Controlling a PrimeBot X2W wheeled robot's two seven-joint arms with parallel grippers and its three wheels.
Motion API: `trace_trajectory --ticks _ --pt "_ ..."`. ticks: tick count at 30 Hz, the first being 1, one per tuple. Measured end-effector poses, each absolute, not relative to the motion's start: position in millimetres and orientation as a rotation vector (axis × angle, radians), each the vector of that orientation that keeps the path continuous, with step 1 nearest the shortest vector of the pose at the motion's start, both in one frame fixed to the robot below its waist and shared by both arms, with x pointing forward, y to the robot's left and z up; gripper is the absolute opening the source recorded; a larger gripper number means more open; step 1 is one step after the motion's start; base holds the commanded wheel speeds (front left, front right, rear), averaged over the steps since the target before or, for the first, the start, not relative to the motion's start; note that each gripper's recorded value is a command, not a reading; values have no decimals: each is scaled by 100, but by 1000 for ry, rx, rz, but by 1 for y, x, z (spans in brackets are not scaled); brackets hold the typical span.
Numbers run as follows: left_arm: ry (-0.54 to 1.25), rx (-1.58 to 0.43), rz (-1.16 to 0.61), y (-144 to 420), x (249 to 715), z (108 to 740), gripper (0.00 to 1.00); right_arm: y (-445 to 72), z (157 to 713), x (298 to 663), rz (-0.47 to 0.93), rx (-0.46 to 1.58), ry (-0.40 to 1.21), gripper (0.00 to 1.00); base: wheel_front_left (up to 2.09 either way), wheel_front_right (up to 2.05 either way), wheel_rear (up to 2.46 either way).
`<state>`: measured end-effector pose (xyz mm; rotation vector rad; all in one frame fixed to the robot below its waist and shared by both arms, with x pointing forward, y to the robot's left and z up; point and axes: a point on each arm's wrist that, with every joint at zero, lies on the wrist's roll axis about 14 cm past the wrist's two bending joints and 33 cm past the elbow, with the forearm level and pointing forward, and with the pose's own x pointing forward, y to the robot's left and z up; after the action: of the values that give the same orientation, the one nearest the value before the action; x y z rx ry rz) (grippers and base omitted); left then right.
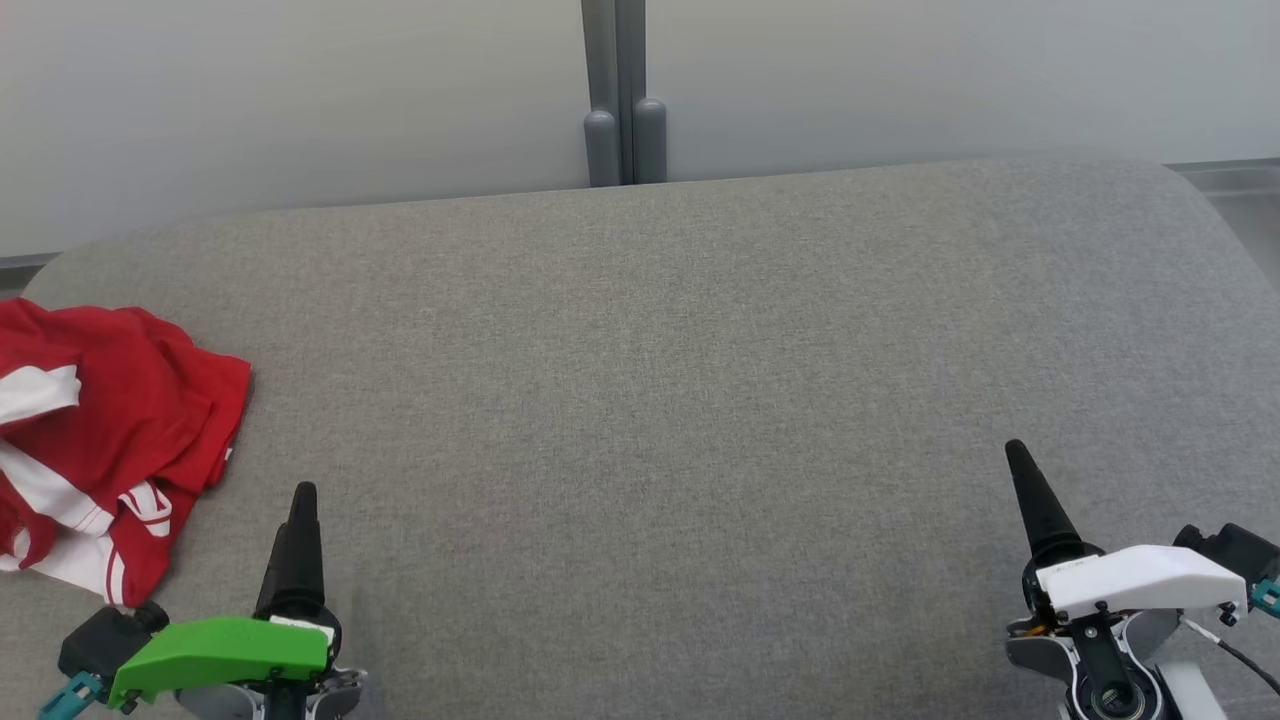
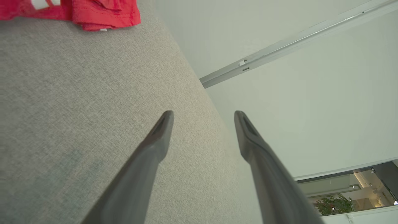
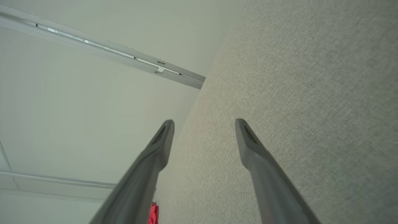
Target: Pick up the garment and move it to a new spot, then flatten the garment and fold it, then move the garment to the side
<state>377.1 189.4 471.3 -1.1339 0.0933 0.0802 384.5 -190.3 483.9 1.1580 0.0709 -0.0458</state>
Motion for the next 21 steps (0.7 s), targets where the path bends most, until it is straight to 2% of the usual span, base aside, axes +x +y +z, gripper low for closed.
trace_trajectory --ticks 21 --pt "142 -743 62 179 375 461 100 -181 486 386 -4 786 66 100 0 0 0"
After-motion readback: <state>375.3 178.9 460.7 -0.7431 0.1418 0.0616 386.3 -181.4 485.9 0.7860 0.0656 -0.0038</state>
